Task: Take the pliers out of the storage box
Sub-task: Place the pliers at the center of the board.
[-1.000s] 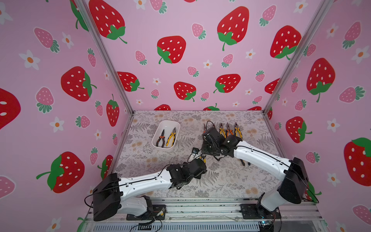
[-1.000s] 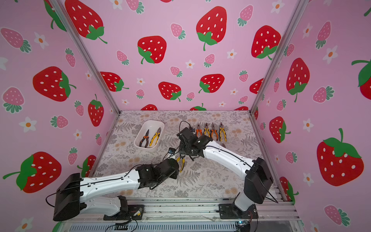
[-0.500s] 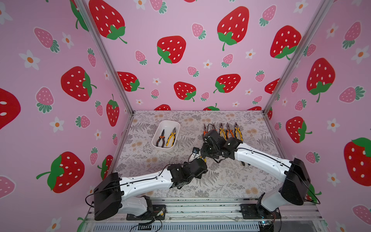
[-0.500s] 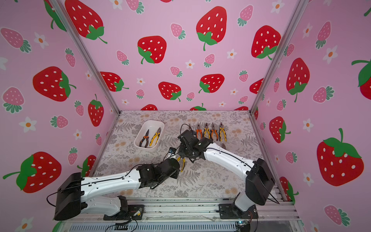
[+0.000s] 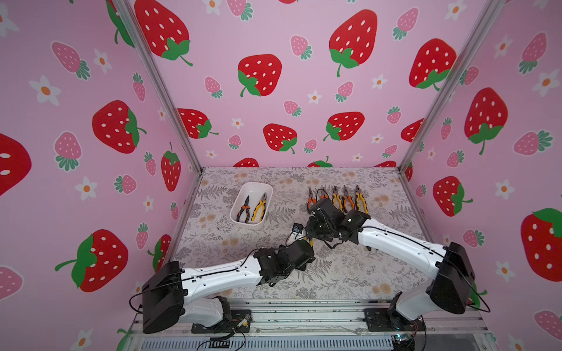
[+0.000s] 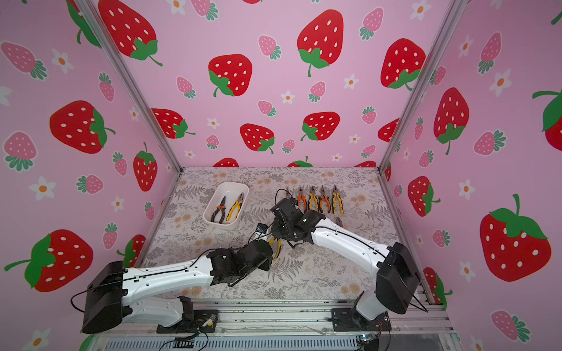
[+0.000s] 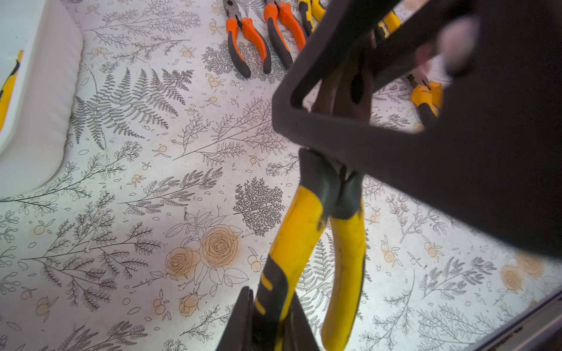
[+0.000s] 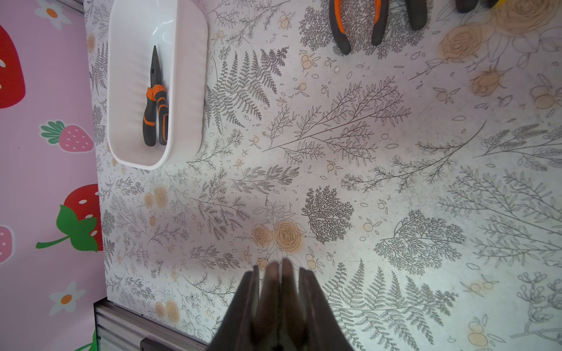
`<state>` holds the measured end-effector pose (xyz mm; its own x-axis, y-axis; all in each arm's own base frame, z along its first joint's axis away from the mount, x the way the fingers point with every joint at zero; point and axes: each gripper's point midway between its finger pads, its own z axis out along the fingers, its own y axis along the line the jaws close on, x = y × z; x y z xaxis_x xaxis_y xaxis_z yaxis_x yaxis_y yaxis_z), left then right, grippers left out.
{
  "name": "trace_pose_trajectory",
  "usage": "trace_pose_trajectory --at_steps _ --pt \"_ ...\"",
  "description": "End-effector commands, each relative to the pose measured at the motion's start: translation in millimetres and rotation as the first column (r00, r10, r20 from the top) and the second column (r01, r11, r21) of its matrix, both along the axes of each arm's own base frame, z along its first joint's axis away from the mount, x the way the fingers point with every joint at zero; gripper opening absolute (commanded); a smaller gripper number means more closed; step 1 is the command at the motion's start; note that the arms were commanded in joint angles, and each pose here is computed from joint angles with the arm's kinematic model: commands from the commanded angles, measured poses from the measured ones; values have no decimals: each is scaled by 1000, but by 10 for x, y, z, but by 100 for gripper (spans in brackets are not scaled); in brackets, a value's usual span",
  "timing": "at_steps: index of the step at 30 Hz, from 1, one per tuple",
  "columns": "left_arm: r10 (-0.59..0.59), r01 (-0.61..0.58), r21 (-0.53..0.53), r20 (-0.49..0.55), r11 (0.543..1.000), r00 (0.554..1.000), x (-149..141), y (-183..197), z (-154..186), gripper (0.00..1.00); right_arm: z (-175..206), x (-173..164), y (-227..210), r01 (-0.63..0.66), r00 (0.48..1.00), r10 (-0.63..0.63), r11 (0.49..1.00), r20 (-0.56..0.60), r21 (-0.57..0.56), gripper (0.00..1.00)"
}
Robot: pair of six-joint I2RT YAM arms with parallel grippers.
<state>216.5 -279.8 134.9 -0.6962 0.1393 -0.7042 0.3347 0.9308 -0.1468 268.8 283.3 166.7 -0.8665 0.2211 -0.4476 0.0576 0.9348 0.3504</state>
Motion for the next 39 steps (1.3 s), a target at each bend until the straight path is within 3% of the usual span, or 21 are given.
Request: trace_pose_trajectory --at_steps 1,5,10,15,24,39 --pt "50 -44 -72 83 996 995 151 -48 390 34 214 -7 -329 -14 997 25 989 78 -144 0" --pt "57 -51 -63 96 997 994 141 31 512 50 502 148 -715 9 986 33 966 160 -257 0" --pt "68 -59 -81 106 995 992 86 165 538 44 602 370 -1327 47 990 9 924 143 -380 0" --pt "96 -90 -79 81 993 992 24 309 362 44 312 418 -1650 -40 998 58 914 32 -404 0" --pt "84 -81 -60 46 995 995 -8 284 239 42 -455 478 -1740 -142 972 79 947 -220 -287 0" --pt "49 -48 -50 13 998 999 -22 164 137 41 -965 791 -1923 -222 943 93 891 -318 -397 0"
